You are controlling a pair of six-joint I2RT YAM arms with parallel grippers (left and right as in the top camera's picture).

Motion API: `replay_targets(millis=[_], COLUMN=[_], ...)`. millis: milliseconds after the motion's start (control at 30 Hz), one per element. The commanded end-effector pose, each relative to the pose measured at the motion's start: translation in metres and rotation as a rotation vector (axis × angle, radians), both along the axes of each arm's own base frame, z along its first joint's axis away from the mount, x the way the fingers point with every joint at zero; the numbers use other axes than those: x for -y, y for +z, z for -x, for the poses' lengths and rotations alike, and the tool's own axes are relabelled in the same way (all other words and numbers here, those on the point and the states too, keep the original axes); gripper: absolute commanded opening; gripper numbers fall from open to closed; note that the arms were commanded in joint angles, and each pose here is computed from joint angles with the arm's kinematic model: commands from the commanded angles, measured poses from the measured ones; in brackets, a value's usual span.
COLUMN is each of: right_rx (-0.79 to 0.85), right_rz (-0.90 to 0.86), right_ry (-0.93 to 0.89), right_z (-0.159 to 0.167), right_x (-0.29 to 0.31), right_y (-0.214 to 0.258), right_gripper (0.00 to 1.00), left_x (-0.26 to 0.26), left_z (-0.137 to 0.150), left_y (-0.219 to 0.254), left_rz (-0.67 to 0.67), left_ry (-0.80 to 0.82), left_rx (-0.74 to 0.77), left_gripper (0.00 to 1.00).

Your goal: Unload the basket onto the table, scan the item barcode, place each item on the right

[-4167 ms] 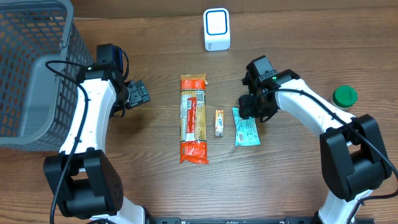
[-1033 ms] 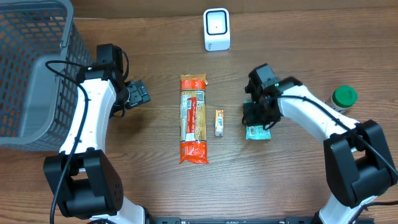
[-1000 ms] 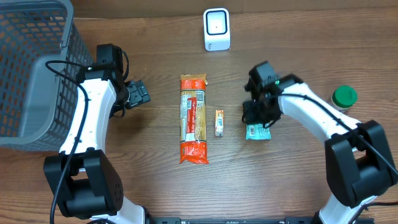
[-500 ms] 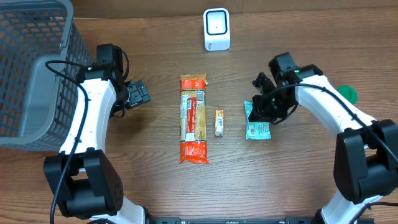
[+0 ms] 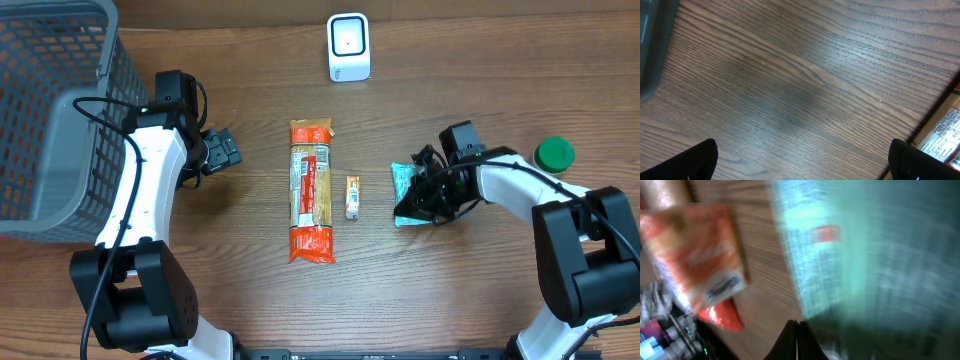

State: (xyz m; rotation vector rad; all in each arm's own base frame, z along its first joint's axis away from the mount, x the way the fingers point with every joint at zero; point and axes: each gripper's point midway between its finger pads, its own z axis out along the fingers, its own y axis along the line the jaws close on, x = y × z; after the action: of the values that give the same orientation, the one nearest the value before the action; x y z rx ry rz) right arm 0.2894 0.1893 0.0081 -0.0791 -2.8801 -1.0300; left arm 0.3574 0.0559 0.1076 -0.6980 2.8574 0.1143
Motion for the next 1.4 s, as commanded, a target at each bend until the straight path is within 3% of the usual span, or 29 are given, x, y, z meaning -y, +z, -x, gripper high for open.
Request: replay_targets(millis=[0,200,333,433,733,1033,1367], right_rx=[-0.079,-0.086,-0.060,-0.048,-0.040,-0.070,0.032], right_rz=[0.081,0.038,-0.143,-0.149,0.234,0.386,0.442], right_ry=[-0.160,-0.150,-0.051,-0.012,0.009,0.036,-0.002], right_z=[0.001,0.002,-0.002,-0.009,-0.018,0.001,-0.018], right_x=[0.013,0.007,-0.018,-0.021,0.028,0.047,0.047], right_y=[-0.014,-0.009,0.022,0.041,0.061,0.038,0.023], right_gripper=[0.04,0.04,0.04,0.04,0.04,0.04,0.04], left_x=[-0.001,-0.001,-0.001,-0.001,-0.001,-0.001,-0.001], left_z=[-0.002,-0.002,-0.002,-0.002,-0.002,-0.002,-0.002], left_y=[0.003,0.003,0.003,0.003,0.003,0.003,0.003], left_rz=[-0.012,-0.012,-0.012,-0.012,-0.012,-0.012,-0.012], left_ry=[-0.012,-0.012,-0.012,-0.012,-0.012,-0.012,-0.012], left_rx=[0.009,0.009,0.009,0.009,0.009,0.009,0.009], left_gripper=[1.00,1.00,1.00,1.00,1.00,0.99,1.00])
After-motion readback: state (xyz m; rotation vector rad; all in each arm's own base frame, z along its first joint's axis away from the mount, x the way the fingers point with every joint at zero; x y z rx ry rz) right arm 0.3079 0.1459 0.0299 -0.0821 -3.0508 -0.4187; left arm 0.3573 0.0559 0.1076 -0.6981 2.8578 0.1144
